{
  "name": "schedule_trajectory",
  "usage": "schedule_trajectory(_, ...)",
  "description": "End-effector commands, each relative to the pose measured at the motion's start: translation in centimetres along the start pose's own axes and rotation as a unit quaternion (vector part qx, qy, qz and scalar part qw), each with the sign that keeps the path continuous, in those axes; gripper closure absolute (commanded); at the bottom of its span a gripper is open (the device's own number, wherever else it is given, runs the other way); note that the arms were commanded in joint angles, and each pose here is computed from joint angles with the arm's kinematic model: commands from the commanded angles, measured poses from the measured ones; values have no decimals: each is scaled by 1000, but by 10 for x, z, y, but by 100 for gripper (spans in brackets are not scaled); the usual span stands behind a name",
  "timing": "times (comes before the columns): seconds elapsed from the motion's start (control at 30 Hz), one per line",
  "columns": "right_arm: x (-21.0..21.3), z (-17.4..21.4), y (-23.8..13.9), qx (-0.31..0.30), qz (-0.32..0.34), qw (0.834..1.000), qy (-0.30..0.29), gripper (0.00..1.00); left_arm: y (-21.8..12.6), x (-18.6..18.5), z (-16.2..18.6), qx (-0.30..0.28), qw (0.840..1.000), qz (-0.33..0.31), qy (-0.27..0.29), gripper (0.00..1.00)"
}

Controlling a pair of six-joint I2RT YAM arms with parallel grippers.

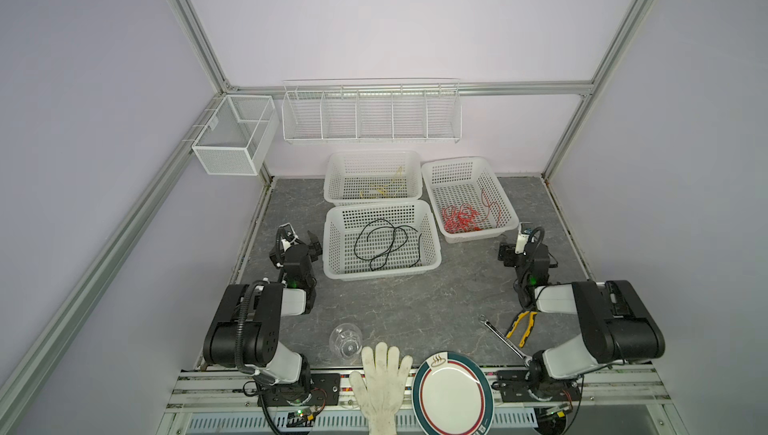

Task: Untangle the cables

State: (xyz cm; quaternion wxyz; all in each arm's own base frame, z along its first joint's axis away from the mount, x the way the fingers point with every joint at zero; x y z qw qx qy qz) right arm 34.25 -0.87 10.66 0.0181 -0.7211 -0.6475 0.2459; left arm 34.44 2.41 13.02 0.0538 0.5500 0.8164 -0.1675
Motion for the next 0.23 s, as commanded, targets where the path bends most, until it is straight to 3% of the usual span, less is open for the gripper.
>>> schedule_trajectory(0.0,-1,-6,1,-7,-3,1000,3,11,2,-3,-1,-2,1000,5,7,1)
schedule_trajectory(0.2,0,-5,2,-6,-5,1000,4,11,2,-3,-1,-1,1000,5,7,1)
Point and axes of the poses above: each gripper's point midway between its finger pads, its own y axis out along the fingers, its own x axis along the line the jaws close on, z = x × y, the point moved 5 cm from there along -y, back along the fingers, and after that the axes turned 15 degrees about -y, right-handed, at the moved point
